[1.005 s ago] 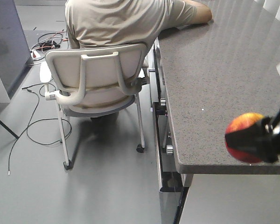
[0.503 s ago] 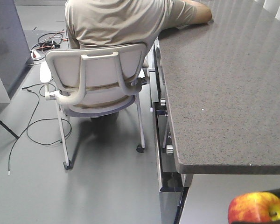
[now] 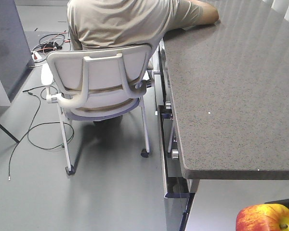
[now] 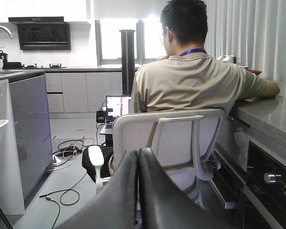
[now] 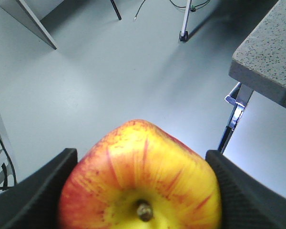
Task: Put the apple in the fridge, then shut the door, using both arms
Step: 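Lift the apple with the right gripper and pull it toward the robot, then drive the base toward the open refrigerator holding the apple in the right gripper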
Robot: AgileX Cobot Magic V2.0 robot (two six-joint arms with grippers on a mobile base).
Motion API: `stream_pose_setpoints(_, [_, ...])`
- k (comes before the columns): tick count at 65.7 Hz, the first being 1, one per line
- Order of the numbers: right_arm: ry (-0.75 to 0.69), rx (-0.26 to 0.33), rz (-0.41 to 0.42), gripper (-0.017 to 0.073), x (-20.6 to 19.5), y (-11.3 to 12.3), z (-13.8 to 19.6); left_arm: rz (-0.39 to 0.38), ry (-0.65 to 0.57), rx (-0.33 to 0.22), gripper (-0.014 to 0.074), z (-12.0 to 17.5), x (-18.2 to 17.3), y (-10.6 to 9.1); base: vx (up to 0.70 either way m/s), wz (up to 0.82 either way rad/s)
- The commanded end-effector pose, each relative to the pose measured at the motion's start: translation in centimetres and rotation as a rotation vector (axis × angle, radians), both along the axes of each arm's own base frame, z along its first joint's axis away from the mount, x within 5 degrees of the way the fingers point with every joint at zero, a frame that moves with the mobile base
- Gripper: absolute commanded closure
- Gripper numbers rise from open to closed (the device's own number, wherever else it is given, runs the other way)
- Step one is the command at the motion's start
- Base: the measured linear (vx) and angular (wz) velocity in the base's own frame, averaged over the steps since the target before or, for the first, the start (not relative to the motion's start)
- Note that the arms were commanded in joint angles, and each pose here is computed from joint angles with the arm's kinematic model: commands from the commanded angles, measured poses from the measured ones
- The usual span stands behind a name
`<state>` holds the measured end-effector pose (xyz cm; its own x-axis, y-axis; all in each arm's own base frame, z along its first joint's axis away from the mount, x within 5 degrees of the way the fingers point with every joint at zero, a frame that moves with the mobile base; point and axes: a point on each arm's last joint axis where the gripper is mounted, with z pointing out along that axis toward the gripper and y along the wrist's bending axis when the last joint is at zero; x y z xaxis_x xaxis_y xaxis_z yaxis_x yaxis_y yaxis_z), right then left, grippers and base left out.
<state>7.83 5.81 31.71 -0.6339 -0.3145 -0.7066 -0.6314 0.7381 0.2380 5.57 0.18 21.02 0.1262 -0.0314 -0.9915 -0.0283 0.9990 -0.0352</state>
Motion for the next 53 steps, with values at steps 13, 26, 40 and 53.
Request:
stream_pose_setpoints(13, [-0.053,0.052,-0.009,0.0469,0.28,0.27,1.14,-0.01,-0.052,-0.009,0.06,-0.19,0.02,-0.05,0.0,0.0])
stream_pose_setpoints(26, [-0.052,0.052,-0.009,0.0469,0.27,0.27,1.13,-0.01,-0.052,-0.009,0.06,-0.19,0.02,-0.05,0.0,0.0])
stream_pose_setpoints(40, [-0.051,0.054,-0.011,0.0469,0.27,0.28,1.14,-0.01,-0.052,-0.009,0.06,-0.19,0.02,-0.05,0.01,0.05])
stream_pose_setpoints(53, [-0.049,0.054,-0.009,0.0469,0.26,0.28,1.13,-0.01,-0.052,-0.009,0.06,-0.19,0.02,-0.05,0.01,0.18])
